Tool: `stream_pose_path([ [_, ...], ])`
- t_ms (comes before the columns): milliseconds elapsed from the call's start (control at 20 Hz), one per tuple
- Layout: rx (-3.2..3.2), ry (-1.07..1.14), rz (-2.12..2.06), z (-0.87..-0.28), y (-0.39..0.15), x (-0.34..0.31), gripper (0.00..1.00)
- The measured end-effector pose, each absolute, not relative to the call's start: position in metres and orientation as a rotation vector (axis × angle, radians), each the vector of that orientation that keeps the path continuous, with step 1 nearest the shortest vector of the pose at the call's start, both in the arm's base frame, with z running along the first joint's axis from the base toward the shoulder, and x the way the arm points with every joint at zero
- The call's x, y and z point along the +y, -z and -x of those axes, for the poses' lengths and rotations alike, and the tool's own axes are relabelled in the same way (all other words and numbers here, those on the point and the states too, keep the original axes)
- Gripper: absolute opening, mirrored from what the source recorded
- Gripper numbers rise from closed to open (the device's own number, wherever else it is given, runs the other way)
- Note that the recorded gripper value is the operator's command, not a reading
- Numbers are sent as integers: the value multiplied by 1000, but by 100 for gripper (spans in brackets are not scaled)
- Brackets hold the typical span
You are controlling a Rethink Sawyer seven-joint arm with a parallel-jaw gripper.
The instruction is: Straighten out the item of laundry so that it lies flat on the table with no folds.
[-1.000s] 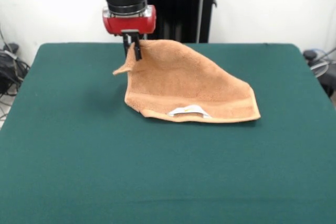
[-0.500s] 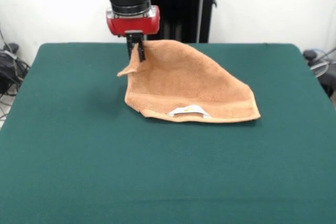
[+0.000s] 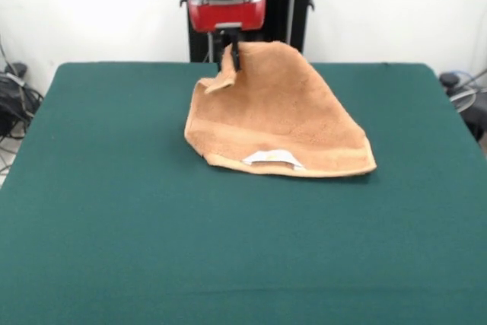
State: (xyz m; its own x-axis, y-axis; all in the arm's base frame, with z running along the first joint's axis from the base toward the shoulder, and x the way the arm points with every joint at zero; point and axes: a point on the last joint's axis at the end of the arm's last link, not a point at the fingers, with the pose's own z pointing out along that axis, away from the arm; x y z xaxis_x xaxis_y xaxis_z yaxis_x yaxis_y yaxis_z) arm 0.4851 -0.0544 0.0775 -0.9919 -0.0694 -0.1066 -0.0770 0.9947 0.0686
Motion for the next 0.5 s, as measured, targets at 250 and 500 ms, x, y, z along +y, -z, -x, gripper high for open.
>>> stream_pose_path([
  [250,3046,-100,136,-468,-85,-44,0],
  [500,3066,-107,142,-454,-87,-39,0],
])
